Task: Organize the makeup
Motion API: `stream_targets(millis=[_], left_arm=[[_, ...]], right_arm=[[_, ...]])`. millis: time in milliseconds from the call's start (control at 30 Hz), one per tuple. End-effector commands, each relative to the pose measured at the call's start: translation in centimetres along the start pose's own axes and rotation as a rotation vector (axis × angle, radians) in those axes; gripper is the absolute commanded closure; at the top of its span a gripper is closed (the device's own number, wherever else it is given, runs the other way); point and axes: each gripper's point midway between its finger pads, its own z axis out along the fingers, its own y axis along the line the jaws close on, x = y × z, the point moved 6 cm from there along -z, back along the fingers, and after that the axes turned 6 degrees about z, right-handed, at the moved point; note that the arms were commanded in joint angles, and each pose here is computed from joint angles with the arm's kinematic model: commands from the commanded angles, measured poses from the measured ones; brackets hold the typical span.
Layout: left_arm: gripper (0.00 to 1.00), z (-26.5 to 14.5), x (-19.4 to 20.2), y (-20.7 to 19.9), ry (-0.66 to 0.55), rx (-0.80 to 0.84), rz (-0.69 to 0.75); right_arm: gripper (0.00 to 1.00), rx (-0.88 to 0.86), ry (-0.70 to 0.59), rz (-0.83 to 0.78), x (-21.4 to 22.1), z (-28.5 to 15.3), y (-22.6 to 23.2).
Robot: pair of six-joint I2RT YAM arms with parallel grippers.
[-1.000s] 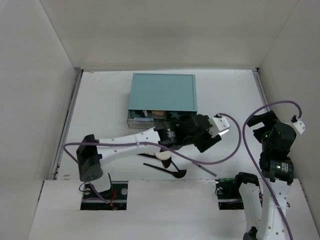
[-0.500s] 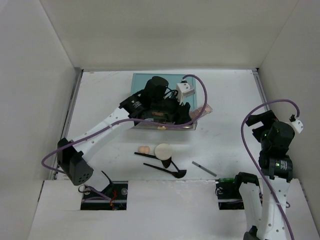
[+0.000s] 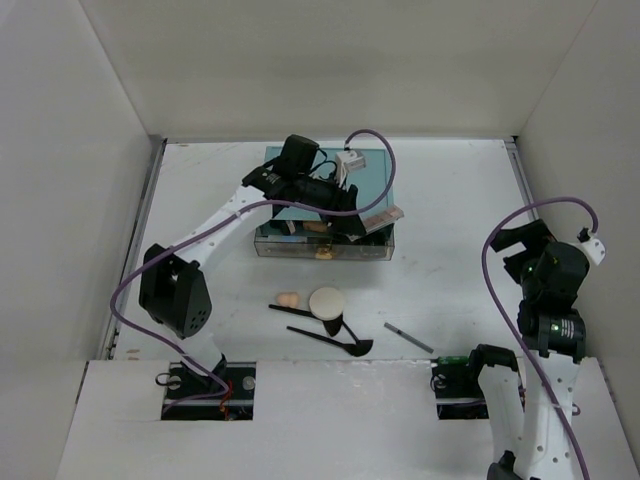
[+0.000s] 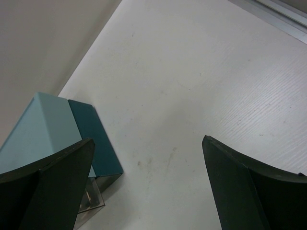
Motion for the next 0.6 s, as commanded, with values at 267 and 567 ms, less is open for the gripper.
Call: stream_targets(millis=[267,567], left_arm=[[0.82,1.0,0.7,-0.2,0.060,0.029,0.093],[0.79,1.5,1.5,1.0,0.099,-0.001,0.080]], right_arm=[[0.00,-0.052,-0.026,0.001,-0.6,0.5,1.1],[0.00,-0.062,-0.039,0.004,-0.7,0.1,1.1]])
